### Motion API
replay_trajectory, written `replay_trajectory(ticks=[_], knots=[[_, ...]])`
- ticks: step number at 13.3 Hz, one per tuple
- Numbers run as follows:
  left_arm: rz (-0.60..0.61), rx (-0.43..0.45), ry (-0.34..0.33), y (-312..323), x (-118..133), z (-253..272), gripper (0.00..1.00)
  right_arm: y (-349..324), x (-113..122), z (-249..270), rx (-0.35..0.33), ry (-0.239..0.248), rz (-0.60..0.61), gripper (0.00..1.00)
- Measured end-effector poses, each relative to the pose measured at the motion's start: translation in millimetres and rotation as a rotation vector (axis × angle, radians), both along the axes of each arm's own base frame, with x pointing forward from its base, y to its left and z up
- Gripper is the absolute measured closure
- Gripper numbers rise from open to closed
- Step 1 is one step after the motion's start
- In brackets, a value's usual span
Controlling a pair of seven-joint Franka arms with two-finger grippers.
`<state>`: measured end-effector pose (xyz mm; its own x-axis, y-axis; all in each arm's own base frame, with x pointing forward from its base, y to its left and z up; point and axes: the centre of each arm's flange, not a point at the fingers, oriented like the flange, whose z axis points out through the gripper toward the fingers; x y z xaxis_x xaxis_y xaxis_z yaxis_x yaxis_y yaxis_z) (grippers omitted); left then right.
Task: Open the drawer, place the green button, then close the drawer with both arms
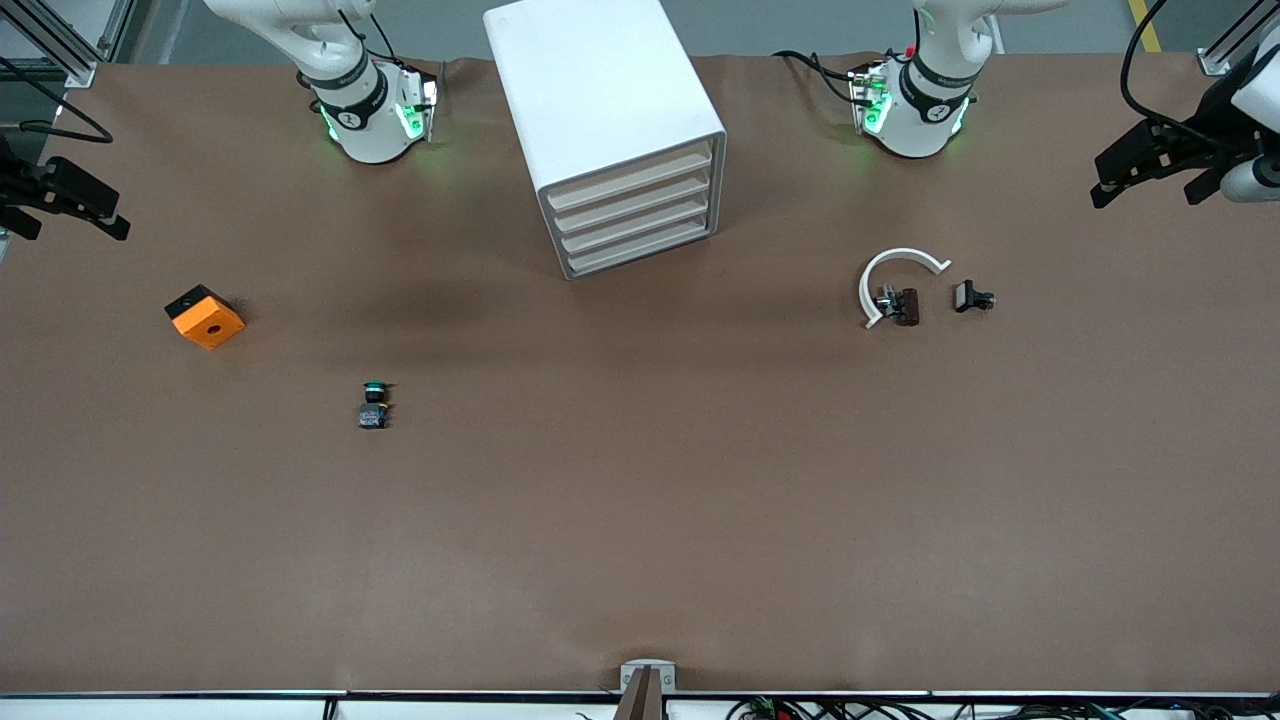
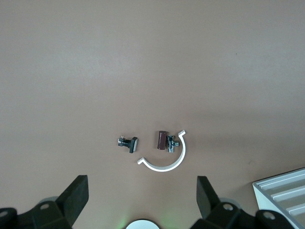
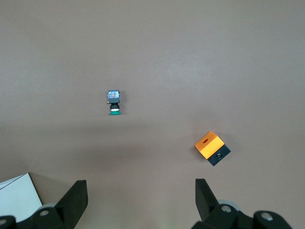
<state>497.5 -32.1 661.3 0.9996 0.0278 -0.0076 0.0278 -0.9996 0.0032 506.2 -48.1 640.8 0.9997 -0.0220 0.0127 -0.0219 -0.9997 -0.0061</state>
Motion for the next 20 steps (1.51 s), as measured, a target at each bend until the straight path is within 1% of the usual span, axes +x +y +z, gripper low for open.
replay_trajectory(ticks=[4, 6, 8, 10, 11, 12, 15, 17, 18, 20], knots=[[0.0, -0.001, 0.002, 0.0, 5.0, -1.6, 0.0, 0.0, 0.0, -0.1, 0.0, 0.0, 0.0, 0.0], [0.0, -0.003, 0.011, -0.1, 17.2, -7.4, 0.0, 0.0, 0.0, -0.2, 0.0, 0.0, 0.0, 0.0], [-0.006, -0.005, 0.042, -2.8, 38.4, -25.9, 0.0, -0.1, 0.1, 0.5, 0.0, -0.002, 0.0, 0.0], [-0.017, -0.007, 0.09, -9.6, 61.5, -54.8, 0.0, 0.2, 0.8, 2.9, -0.001, -0.008, 0.0, 0.0], [-0.017, -0.008, 0.119, -15.6, 72.1, -72.6, 0.0, 1.0, 3.4, -2.1, -0.001, 0.003, 0.002, 0.0], [-0.005, -0.006, 0.149, -24.9, 81.0, -91.4, 0.0, 1.8, 10.4, -14.5, -0.001, 0.027, 0.004, 0.0], [0.104, 0.008, 0.245, -71.8, 95.8, -147.5, 0.0, 5.7, 39.4, -58.9, -0.002, 0.093, 0.013, 0.0], [0.2, 0.027, 0.289, -108.3, 101.1, -182.8, 0.0, 7.9, 56.1, -89.6, -0.001, 0.142, 0.019, 0.0], [0.25, 0.042, 0.301, -129.3, 102.2, -199.4, 0.0, 10.6, 63.9, -100.1, -0.002, 0.149, 0.024, 0.0], [0.351, 0.075, 0.329, -173.8, 99.2, -232.9, 0.0, 25.9, 79.3, -117.7, -0.005, 0.135, 0.049, 0.0]])
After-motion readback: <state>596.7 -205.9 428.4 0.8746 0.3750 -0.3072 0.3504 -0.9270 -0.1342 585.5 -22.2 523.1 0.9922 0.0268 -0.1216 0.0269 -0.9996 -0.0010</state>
